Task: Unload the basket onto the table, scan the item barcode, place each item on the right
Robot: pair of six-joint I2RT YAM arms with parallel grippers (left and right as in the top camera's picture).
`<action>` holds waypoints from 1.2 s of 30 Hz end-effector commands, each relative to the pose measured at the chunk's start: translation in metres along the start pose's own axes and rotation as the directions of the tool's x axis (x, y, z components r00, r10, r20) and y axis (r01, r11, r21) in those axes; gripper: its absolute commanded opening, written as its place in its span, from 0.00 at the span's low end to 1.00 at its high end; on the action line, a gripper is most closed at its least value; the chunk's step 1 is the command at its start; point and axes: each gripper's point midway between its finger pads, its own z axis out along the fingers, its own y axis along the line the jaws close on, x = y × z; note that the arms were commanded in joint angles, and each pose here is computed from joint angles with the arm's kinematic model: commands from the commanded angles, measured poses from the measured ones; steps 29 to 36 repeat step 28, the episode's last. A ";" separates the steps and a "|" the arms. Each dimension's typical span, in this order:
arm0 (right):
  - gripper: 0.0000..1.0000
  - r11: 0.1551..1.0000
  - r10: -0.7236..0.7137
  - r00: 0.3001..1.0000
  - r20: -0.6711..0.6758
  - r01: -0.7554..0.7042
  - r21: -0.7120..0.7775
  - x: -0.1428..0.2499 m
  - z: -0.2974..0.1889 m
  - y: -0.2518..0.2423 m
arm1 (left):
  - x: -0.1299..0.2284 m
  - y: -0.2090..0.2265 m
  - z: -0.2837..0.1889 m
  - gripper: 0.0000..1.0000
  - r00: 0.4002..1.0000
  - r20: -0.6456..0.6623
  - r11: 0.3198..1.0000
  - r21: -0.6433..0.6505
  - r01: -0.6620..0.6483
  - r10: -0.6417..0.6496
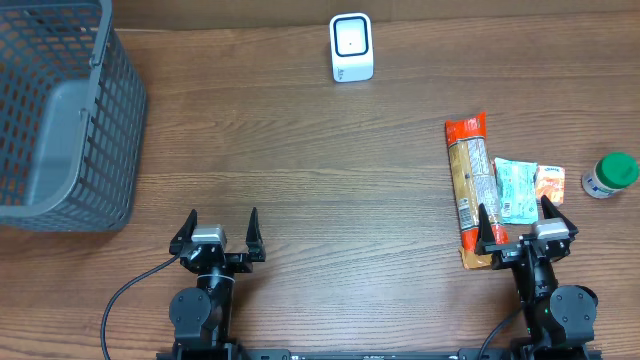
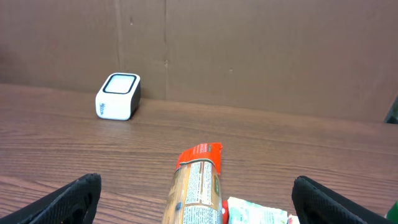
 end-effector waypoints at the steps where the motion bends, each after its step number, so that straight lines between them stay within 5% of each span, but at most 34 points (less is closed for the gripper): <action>1: 1.00 1.000 -0.001 1.000 0.004 0.001 -0.001 0.002 0.000 0.000 | 0.000 -0.001 0.000 1.00 1.000 0.006 1.000 0.000 -0.017 0.017; 36: 1.00 1.000 -0.001 1.000 0.004 0.001 -0.001 0.002 0.000 0.000 | 0.000 0.000 0.000 1.00 1.000 0.005 1.000 0.000 -0.017 0.017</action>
